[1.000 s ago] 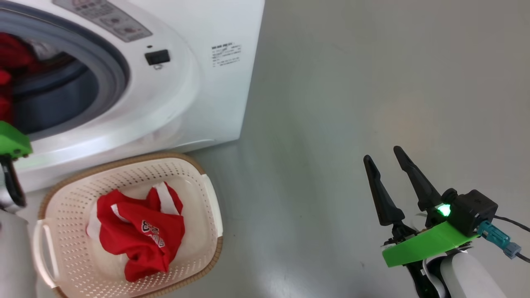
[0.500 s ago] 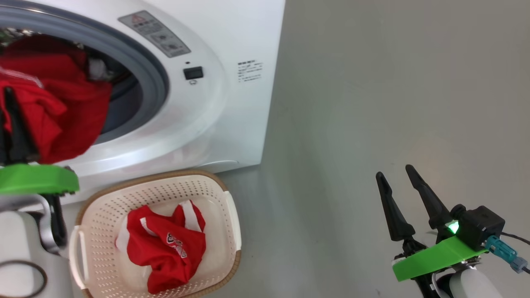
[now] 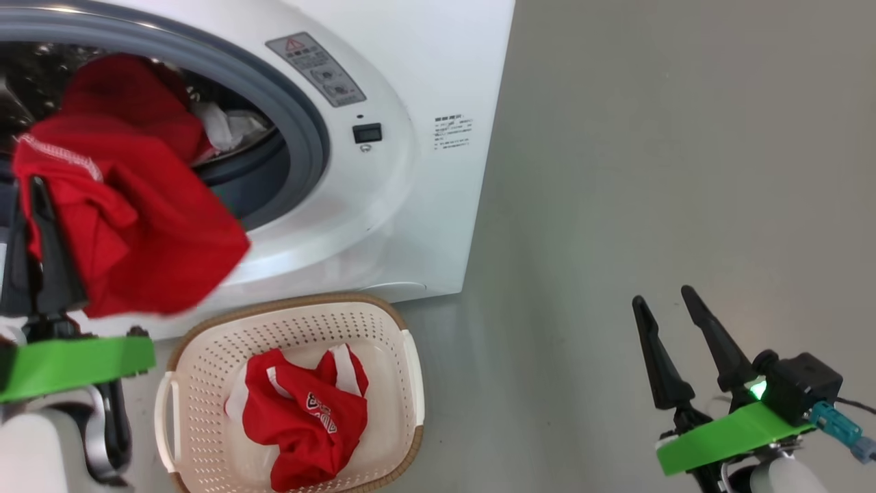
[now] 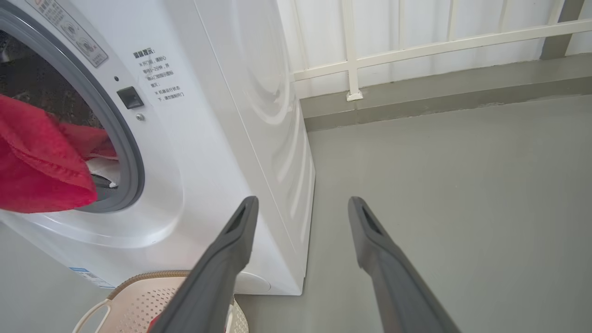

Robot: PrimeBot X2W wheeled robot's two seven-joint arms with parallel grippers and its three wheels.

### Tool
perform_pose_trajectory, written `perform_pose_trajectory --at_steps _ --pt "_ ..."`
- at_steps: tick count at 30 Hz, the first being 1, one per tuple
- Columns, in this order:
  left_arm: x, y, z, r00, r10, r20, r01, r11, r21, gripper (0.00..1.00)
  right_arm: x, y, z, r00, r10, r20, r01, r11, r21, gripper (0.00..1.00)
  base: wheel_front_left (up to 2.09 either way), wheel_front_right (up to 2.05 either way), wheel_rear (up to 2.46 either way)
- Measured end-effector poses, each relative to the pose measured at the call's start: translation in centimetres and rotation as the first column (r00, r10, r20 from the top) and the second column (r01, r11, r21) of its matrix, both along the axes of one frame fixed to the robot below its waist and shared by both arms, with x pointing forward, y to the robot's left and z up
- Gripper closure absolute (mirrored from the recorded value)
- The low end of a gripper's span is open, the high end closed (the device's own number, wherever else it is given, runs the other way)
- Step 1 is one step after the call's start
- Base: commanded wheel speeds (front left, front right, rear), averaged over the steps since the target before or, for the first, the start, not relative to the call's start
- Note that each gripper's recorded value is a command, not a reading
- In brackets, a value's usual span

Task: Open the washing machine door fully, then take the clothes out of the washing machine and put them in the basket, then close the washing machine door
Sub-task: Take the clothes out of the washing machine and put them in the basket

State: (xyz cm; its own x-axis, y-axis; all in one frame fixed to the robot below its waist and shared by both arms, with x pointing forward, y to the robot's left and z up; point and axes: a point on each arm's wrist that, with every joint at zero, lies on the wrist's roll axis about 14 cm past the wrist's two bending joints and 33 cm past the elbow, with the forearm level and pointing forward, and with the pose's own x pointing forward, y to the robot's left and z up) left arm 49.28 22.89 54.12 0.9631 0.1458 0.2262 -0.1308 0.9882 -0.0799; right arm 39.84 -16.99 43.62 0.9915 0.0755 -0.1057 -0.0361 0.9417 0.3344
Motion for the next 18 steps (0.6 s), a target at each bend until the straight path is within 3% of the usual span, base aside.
perform_pose_trajectory --at_steps 18 --pt "-4.6 -1.7 6.7 0.979 0.019 0.205 -0.022 1.000 0.015 1.00 -0.5 0.5 -0.3 1.000 0.014 -0.012 -0.014 1.000 0.007 0.00 0.00 0.00 0.00"
